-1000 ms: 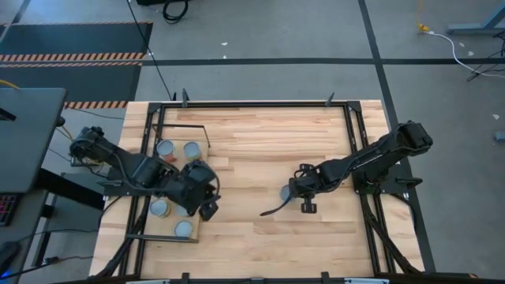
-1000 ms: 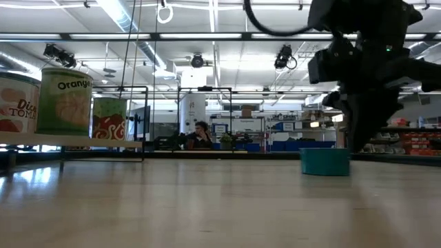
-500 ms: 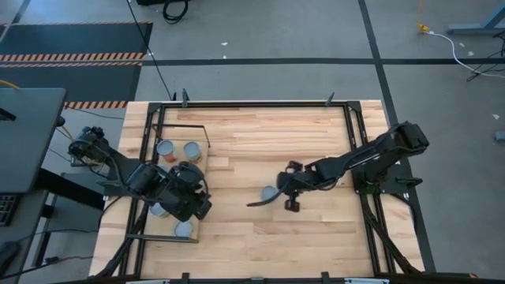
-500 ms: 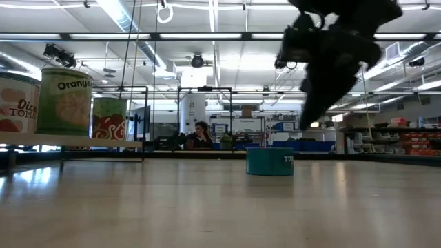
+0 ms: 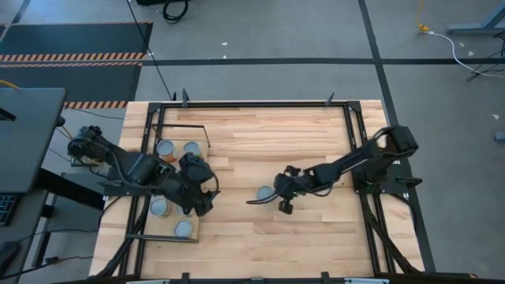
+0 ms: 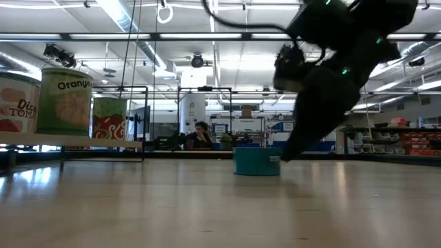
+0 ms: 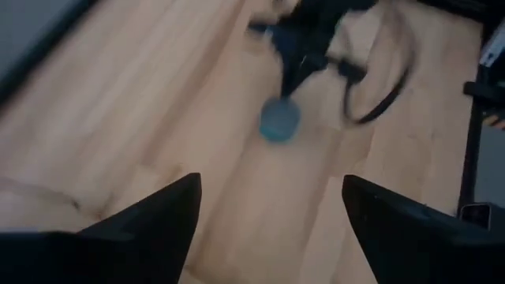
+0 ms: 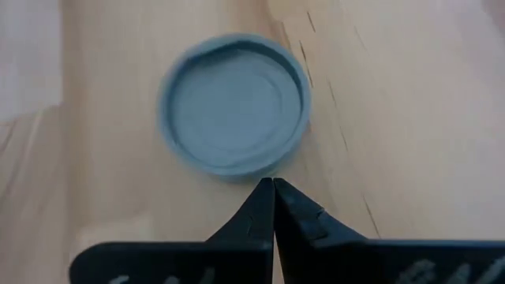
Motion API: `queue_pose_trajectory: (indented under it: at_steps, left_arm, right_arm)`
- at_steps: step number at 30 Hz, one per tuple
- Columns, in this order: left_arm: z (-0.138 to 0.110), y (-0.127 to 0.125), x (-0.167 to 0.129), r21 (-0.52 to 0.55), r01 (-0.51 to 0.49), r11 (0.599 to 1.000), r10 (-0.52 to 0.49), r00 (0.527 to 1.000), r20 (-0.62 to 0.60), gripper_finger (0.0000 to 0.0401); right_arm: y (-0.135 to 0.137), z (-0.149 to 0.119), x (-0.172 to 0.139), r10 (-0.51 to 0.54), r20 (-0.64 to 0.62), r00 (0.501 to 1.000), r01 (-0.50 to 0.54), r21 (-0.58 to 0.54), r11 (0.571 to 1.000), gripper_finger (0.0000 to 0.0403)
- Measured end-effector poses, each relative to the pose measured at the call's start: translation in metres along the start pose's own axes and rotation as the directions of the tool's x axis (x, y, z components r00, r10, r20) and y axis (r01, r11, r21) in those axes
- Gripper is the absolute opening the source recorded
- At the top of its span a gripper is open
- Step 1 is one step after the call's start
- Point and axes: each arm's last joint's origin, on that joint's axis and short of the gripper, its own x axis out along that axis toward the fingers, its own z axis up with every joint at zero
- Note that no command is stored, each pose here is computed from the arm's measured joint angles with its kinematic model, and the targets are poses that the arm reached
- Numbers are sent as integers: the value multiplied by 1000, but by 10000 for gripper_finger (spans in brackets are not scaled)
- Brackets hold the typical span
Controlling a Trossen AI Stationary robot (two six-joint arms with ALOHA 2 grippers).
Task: Pick and place cans onto a shelf
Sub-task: Put the canned tuna on the shelf
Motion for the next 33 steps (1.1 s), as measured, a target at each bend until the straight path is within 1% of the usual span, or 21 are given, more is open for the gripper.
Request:
queue_pose_trajectory:
  at_steps: [1, 2, 5, 7, 9, 11, 13, 15, 17, 19, 21, 22, 24, 26, 28, 30, 33]
  left_arm:
    - [6, 2, -2, 31, 4, 999, -5, 1000, 24, 315]
    - [13, 4, -5, 38, 5, 999, -7, 998, 58, 316]
    - [26, 11, -13, 0, -15, 1000, 15, 992, 128, 316]
    - [24, 10, -11, 4, -10, 1000, 9, 993, 120, 316]
    - [14, 3, 3, 33, 28, 999, -30, 998, 53, 316]
    - [1, -6, 22, 49, 93, 994, -91, 995, -28, 316]
    - [-10, -12, 43, 44, 159, 986, -154, 982, -107, 316]
    - [-17, -17, 64, 21, 202, 979, -197, 970, -143, 316]
    - [-22, -20, 83, 43, 191, 981, -181, 969, -167, 316]
    - [-25, -23, 101, 106, 185, 977, -163, 969, -183, 316]
    - [-27, -25, 119, 175, 188, 966, -149, 965, -217, 316]
    - [-28, -26, 129, 190, 178, 965, -133, 964, -230, 316]
    - [-29, -25, 145, 191, 155, 969, -103, 960, -260, 316]
    - [-28, -25, 155, 195, 164, 967, -104, 953, -284, 310]
    - [-25, -26, 159, 196, 167, 966, -107, 952, -285, 292]
    - [-25, -27, 159, 204, 171, 964, -109, 953, -282, 264]
    - [-23, -28, 160, 154, 169, 974, -125, 956, -264, 234]
  right_arm:
    - [-2, 1, 8, 9, 9, 1000, -9, 10, 1000, 7]
    - [-3, 3, 15, 28, 15, 999, -28, 22, 999, 8]
    - [2, 21, 28, 118, 65, 991, -120, 44, 992, 8]
    - [8, 35, 27, 170, 94, 981, -174, 32, 984, 9]
    - [14, 45, 19, 189, 99, 977, -192, 15, 981, 9]
    - [16, 47, 7, 169, 62, 984, -170, 9, 985, 9]
    - [16, 41, -7, 111, 2, 994, -111, 15, 994, 9]
    - [16, 32, -23, 41, -79, 996, -40, 3, 999, 9]
    - [19, 24, -42, 6, -134, 991, -9, -23, 1000, 11]
    - [21, 18, -59, -10, -164, 986, 4, -39, 999, 17]
    - [25, 16, -74, -18, -151, 988, 13, -33, 999, 28]
    - [26, 16, -82, -19, -133, 991, 16, -27, 1000, 35]
    - [27, 15, -94, -28, -106, 994, 27, -10, 1000, 53]
    - [26, 14, -106, -35, -88, 996, 36, 15, 999, 73]
    - [24, 14, -117, -43, -71, 997, 45, 31, 999, 95]
    - [22, 13, -125, -50, -58, 997, 52, 35, 998, 116]
    - [19, 14, -133, -65, -32, 997, 66, 38, 997, 146]
